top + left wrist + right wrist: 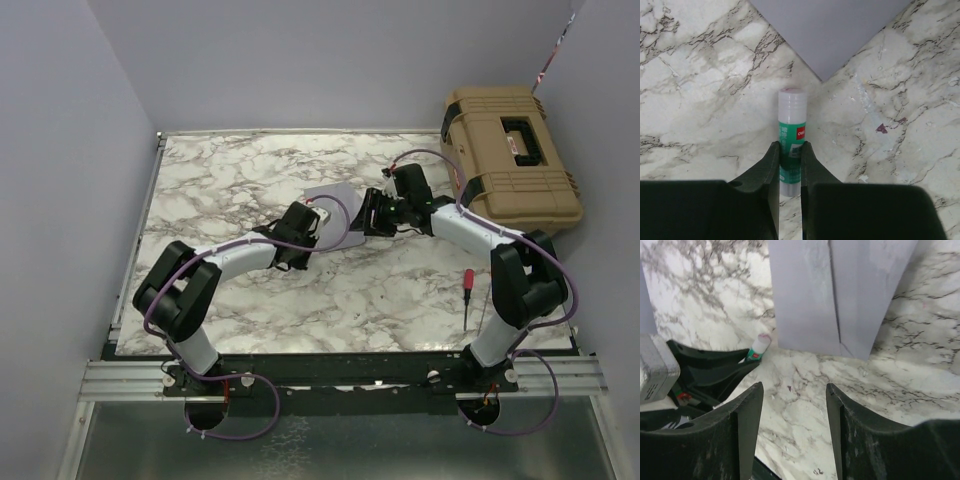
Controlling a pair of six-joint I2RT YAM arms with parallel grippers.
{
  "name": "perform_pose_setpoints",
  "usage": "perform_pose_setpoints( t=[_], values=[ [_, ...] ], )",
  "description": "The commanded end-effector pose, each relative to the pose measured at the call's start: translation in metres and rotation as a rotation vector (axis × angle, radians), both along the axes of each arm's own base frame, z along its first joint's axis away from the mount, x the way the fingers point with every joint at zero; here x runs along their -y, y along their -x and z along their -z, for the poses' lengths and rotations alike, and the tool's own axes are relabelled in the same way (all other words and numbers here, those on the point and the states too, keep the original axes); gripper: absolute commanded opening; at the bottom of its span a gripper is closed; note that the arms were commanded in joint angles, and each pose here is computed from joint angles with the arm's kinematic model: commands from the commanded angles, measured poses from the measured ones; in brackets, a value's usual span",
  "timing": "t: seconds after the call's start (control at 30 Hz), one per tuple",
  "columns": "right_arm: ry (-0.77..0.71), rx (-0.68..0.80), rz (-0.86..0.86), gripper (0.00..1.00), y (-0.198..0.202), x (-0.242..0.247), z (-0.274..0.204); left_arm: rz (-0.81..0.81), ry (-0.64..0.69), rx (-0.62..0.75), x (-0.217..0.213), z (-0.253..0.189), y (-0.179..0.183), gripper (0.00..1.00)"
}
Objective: Place the letter into the envelope and seal it
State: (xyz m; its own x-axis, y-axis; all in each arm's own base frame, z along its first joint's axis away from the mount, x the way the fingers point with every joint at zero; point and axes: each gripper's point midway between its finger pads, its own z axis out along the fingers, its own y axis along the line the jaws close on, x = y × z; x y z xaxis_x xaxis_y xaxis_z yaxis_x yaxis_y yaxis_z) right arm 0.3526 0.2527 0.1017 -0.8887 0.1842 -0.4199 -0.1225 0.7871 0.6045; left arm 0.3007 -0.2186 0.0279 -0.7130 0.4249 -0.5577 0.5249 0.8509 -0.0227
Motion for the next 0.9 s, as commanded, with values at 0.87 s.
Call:
perform_pose_setpoints(
  t=[0.87],
  values=[
    [-0.371, -0.159, -0.423, 0.67, 0.050, -0.073, -0.039, 0.209, 0.318, 0.207, 0.047, -0.100, 0.019, 0.00]
  ],
)
